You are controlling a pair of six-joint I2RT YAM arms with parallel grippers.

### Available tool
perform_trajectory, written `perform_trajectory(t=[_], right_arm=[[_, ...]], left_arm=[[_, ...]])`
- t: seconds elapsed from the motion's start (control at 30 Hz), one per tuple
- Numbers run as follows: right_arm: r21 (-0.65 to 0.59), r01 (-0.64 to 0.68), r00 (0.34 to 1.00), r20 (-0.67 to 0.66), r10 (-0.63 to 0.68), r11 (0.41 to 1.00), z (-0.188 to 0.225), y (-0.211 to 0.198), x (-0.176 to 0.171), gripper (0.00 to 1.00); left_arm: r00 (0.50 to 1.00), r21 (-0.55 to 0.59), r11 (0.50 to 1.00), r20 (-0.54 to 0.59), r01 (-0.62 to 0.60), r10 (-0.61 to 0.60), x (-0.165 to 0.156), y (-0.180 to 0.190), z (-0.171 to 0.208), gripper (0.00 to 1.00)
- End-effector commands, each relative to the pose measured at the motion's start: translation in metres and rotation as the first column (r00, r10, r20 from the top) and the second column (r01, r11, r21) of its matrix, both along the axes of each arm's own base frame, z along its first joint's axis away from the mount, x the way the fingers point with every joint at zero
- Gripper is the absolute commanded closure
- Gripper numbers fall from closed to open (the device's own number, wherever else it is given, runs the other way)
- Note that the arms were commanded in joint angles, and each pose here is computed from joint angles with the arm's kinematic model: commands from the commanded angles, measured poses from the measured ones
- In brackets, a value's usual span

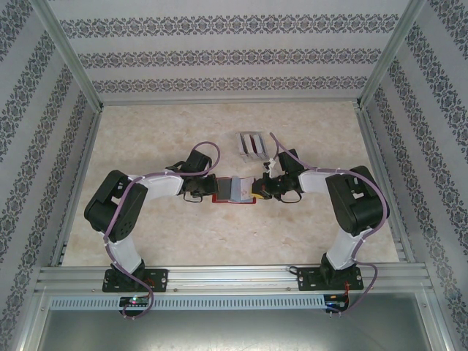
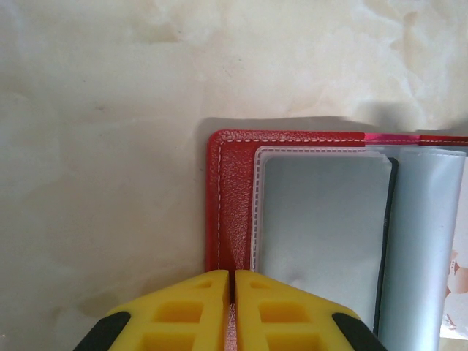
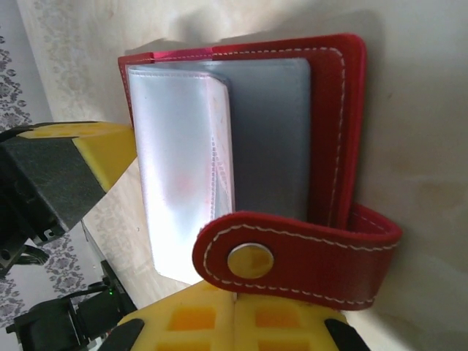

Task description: Put the credit cards into the card holder

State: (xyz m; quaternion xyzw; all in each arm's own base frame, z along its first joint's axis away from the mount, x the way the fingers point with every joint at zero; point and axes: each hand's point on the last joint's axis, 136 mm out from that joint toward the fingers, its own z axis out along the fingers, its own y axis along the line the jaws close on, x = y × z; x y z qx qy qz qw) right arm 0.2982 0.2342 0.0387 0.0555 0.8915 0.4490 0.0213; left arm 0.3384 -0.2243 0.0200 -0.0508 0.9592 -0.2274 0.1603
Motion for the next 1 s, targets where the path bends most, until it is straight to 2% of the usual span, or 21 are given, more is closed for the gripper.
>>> perform_trajectory(t=[0.0,0.67,0.97], right_arm=[[0.018,0.005,1.0,-0.019,-0.005,1.0,-0.001,0.006,-0.003,1.0],[0.105,0.037,0.999,0.012,-0.039,0.994,0.025,0.012,0.004,1.0],[0.077,-0.012,0.999,0.033,0.01,0.997,0.035,0.012,-0.001,1.0]], left_arm=[[0.998,0.032,0.999,-0.061,0.006,-0.004,-0.007,0.004,-0.021,0.88],[0.998,0.032,0.999,-0.064,0.005,-0.003,-0.006,0.004,-0.021,0.89],[1.0,0.001,1.0,-0.024,0.01,-0.01,-0.005,0.001,-0.011,0.88]])
